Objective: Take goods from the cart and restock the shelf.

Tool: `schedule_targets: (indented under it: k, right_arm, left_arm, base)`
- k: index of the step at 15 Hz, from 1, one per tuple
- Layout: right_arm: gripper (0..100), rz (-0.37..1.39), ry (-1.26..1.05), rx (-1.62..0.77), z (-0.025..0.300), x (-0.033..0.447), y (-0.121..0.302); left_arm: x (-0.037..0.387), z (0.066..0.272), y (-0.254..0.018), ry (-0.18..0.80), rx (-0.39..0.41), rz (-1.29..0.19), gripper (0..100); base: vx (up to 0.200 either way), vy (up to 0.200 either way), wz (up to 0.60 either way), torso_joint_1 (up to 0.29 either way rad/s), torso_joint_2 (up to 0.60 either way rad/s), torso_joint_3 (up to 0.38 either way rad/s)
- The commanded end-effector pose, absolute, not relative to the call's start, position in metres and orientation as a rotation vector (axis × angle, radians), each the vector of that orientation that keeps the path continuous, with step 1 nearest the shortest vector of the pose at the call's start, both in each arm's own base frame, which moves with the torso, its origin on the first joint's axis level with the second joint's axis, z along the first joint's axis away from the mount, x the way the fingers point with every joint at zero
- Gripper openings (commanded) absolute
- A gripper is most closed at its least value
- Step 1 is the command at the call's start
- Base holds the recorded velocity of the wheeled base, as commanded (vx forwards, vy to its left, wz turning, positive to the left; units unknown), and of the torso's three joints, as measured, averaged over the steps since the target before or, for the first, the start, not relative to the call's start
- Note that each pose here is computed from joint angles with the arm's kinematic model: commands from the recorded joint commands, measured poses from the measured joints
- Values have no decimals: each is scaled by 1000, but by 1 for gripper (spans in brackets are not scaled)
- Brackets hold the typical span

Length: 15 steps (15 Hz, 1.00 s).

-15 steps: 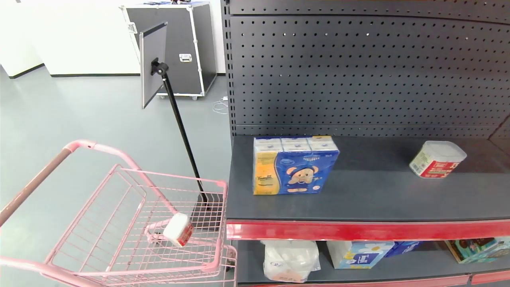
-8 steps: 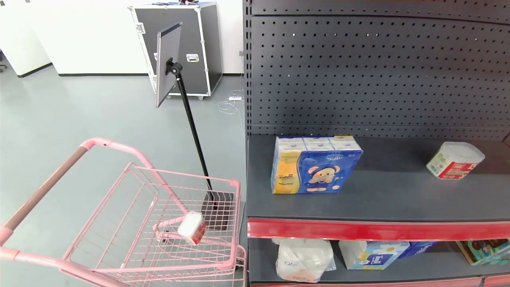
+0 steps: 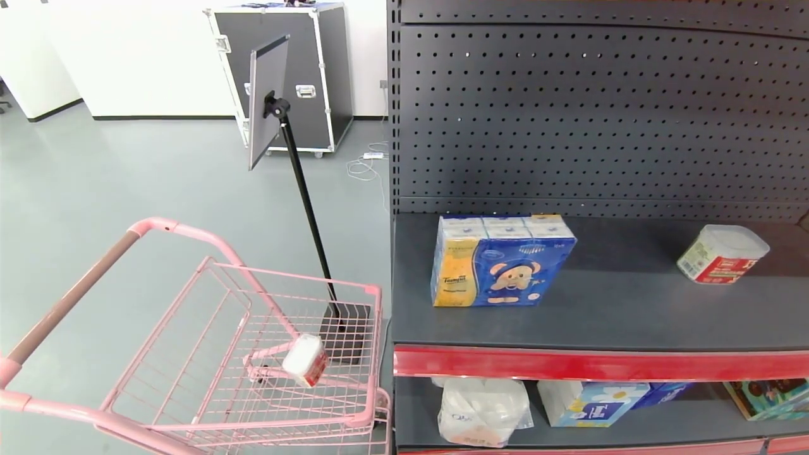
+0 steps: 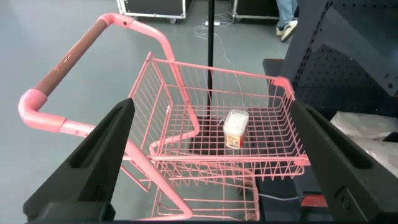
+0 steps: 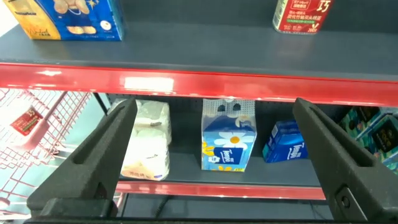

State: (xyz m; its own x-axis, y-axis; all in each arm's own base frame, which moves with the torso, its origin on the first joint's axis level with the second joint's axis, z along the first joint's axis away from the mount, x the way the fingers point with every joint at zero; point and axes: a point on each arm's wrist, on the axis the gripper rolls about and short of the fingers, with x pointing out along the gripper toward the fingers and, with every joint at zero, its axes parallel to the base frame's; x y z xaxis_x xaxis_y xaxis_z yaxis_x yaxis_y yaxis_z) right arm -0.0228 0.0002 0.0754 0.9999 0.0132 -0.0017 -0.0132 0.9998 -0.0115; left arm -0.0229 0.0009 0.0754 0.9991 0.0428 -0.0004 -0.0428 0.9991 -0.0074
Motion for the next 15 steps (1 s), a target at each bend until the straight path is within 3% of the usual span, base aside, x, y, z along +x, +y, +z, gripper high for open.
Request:
schedule_targets:
  k: [1, 8, 15]
  right_arm:
    - [100, 14, 3, -12, 75, -23, 0]
    - [100, 12, 3, -12, 75, -23, 0]
    - [100, 9, 3, -9, 75, -23, 0]
  left_arm:
    - [-23, 75, 1, 1, -8, 43, 100]
    - [-23, 75, 1, 1, -8, 43, 100]
    - [-23, 75, 1, 1, -6, 43, 100]
  base:
    - [0, 0, 0, 0, 0, 0]
    - [0, 0, 0, -6, 9, 8]
    - [0, 0, 0, -137, 339, 194]
